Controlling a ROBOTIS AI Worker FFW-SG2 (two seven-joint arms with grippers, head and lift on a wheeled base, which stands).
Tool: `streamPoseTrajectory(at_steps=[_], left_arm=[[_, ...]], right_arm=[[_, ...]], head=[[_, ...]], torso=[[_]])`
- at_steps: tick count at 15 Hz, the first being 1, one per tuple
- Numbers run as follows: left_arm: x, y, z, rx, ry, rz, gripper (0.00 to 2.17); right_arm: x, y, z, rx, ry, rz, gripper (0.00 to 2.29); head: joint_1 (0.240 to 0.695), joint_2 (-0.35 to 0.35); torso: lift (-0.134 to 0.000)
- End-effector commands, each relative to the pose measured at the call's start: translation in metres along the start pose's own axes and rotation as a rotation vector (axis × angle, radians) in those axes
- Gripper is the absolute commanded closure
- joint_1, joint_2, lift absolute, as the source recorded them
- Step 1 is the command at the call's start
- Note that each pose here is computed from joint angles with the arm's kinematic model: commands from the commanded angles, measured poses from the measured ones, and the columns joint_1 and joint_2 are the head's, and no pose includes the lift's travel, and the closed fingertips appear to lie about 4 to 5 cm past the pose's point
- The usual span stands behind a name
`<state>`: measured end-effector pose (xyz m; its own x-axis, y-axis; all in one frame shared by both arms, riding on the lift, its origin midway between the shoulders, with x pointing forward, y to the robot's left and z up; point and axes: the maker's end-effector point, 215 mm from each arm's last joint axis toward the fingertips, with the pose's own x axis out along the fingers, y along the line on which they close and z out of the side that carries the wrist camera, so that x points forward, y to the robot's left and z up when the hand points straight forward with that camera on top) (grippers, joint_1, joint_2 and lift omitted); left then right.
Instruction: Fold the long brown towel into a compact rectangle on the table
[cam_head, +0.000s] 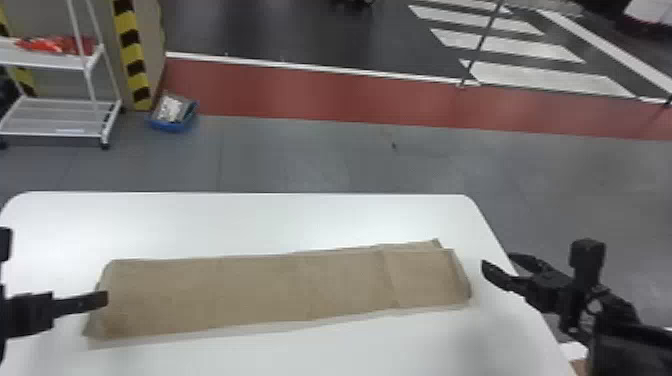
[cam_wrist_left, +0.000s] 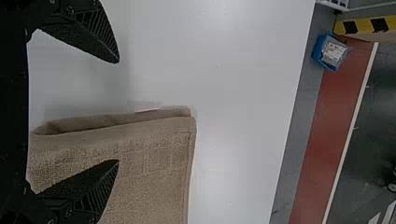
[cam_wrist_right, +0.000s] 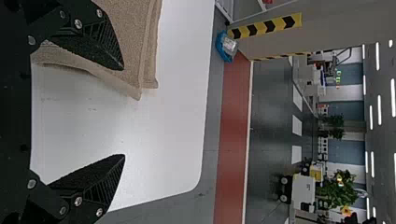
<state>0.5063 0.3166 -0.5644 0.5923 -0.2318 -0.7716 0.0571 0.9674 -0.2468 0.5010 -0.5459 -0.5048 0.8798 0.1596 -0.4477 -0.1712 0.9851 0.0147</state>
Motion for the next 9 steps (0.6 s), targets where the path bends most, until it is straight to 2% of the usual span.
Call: streamPoseTrajectory(at_steps=[1, 9], left_arm=[[0.0011, 0.0003, -0.0002, -0.001, 0.004, 0.001, 0.13], [0.0033, -0.0016, -0.0065, -0.003, 0.036, 0.014, 0.14]], right_arm=[[-0.0004, -0.0003, 0.0004, 0.001, -0.002, 0.0, 0.25], [0.0025, 0.0003, 0.0019, -0.006, 0.006, 0.0, 0.25]], head=[[0.695, -0.247], [0.695, -0.251]], torso=[[0.0], [0.0]])
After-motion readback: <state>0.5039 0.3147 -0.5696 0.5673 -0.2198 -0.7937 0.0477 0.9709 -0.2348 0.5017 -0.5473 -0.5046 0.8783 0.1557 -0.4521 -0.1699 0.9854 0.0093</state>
